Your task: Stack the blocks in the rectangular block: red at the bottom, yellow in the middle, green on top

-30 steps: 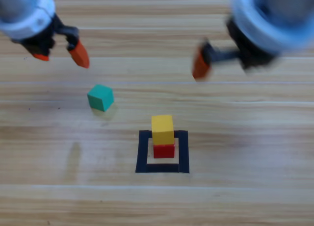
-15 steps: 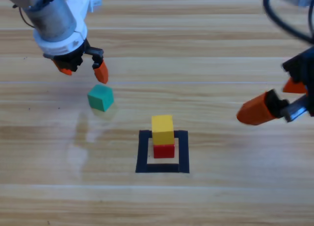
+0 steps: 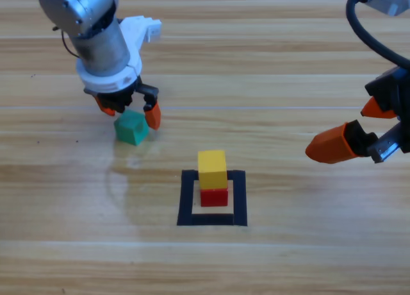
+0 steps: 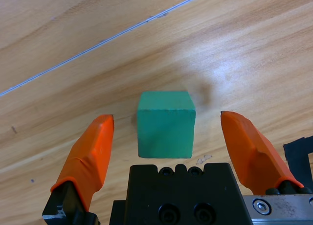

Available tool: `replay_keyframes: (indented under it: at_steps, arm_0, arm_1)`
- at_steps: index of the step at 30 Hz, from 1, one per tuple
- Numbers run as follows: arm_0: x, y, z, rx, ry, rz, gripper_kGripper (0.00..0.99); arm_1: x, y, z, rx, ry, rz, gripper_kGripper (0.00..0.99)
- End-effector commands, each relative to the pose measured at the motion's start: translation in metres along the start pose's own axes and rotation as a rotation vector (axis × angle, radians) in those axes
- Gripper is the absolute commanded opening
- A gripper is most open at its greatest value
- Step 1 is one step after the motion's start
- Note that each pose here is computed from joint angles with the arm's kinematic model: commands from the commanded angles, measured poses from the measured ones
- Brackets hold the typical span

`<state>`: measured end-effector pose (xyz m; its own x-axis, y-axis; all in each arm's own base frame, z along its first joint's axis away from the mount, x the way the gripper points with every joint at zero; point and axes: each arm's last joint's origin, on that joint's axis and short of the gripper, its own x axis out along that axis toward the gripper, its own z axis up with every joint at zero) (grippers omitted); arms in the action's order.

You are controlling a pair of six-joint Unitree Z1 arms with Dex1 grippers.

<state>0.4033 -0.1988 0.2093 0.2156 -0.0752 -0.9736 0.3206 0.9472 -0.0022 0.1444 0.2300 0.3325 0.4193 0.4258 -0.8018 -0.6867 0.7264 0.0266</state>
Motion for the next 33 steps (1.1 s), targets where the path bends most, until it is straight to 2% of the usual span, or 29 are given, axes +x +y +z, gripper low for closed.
replay_keyframes:
  at_steps: [1, 13, 18, 21, 23, 24, 28, 33]
  arm_0:
    - [0.028, -0.013, -0.005, 0.018, 0.045, 0.015, 0.934]
    - [0.044, -0.008, -0.011, 0.015, 0.06, 0.037, 0.928]
    - [0.048, 0.0, -0.015, 0.007, 0.075, 0.04, 0.71]
    - [0.045, 0.003, -0.016, 0.004, 0.069, 0.042, 0.348]
    - [0.042, 0.004, -0.016, 0.002, 0.062, 0.044, 0.137]
    - [0.038, 0.006, -0.017, -0.003, 0.058, 0.044, 0.072]
    - [0.013, 0.005, -0.017, -0.025, 0.015, 0.039, 0.061]
    - [-0.079, -0.016, -0.023, -0.049, -0.157, -0.012, 0.008]
  arm_1:
    - [0.003, -0.001, -0.006, -0.007, 0.012, 0.013, 0.99]
    - [0.017, 0.003, -0.004, -0.021, 0.054, 0.026, 0.99]
    - [0.018, 0.003, -0.004, -0.023, 0.057, 0.026, 0.99]
    - [0.019, 0.003, -0.004, -0.023, 0.06, 0.026, 0.99]
    - [0.019, 0.003, -0.004, -0.023, 0.06, 0.026, 0.99]
    - [0.019, 0.003, -0.004, -0.023, 0.06, 0.026, 0.99]
    - [0.02, 0.004, -0.004, -0.025, 0.063, 0.025, 0.99]
    - [0.019, 0.003, -0.003, -0.025, 0.066, 0.024, 0.99]
